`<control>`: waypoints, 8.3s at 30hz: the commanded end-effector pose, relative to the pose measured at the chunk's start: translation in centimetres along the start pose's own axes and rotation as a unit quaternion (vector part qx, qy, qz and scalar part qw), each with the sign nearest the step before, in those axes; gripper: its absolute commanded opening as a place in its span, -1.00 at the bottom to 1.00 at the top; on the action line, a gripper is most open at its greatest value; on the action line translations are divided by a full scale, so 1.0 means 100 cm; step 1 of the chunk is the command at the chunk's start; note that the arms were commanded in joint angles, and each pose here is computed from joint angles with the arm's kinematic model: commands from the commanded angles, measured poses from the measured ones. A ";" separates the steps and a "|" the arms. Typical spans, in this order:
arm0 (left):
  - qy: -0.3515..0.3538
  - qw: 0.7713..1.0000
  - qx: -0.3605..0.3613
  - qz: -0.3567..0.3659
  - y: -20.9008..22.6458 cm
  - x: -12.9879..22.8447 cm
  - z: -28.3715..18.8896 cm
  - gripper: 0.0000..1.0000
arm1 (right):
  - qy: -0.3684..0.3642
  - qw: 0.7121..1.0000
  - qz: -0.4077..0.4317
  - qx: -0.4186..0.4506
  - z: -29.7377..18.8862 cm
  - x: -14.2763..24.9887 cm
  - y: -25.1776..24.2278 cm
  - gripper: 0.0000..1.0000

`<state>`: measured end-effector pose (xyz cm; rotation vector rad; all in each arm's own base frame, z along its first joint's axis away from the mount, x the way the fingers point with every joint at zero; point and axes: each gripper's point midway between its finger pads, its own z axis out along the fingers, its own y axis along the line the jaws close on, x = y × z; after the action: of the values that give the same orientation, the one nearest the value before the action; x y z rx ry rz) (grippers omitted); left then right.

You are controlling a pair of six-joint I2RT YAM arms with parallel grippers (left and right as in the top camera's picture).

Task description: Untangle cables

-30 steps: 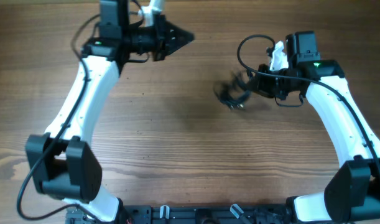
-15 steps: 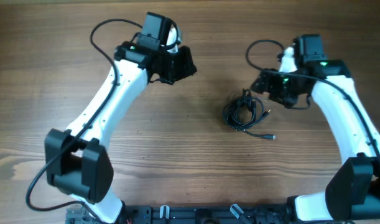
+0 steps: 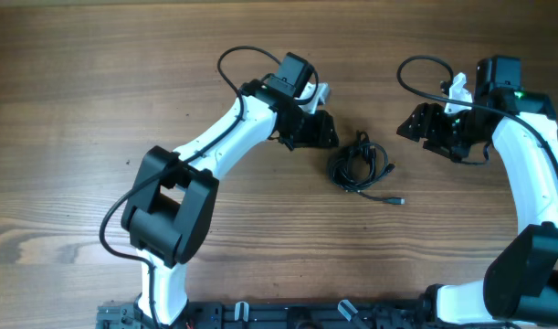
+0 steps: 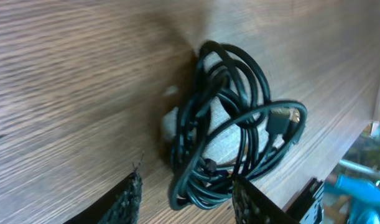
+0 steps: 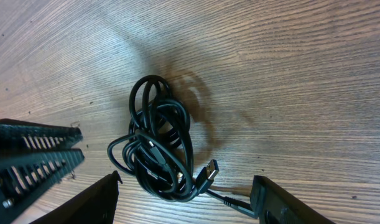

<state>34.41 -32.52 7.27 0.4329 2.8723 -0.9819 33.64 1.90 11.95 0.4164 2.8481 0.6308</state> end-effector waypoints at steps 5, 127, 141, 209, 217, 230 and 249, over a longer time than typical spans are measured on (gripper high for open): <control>0.040 0.998 -0.030 0.047 0.011 0.019 0.037 -0.08 | -0.009 1.000 -0.017 -0.014 -0.007 -0.002 0.009 0.41; -0.148 0.623 0.028 -0.767 -0.021 -0.020 -0.091 -0.92 | -0.117 0.988 -0.072 -0.076 -0.068 0.000 0.110 0.60; -0.141 0.947 -0.144 -0.251 0.026 -0.023 -0.078 0.47 | -0.091 0.991 -0.073 -0.064 -0.061 0.009 0.103 0.58; 0.063 0.932 0.258 -0.248 -0.073 -0.037 -0.154 -0.92 | -0.158 0.975 -0.077 -0.137 -0.025 -0.026 0.191 -0.91; 0.007 0.960 0.154 -0.234 -0.034 -0.043 -0.139 -0.92 | -0.232 0.942 -0.123 -0.209 -0.125 -0.028 0.178 -0.91; -0.072 0.955 -0.156 -0.243 0.076 -0.035 -0.140 -0.92 | -0.248 0.897 -0.076 -0.357 -0.225 -0.021 0.114 -0.92; -0.042 0.953 0.301 0.001 -0.087 -0.064 -0.166 -0.92 | -0.164 0.954 -0.100 -0.229 -0.131 0.009 0.162 0.22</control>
<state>40.14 -29.74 23.19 0.2682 2.5627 -1.6452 32.55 10.36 31.12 0.0860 2.2611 1.1129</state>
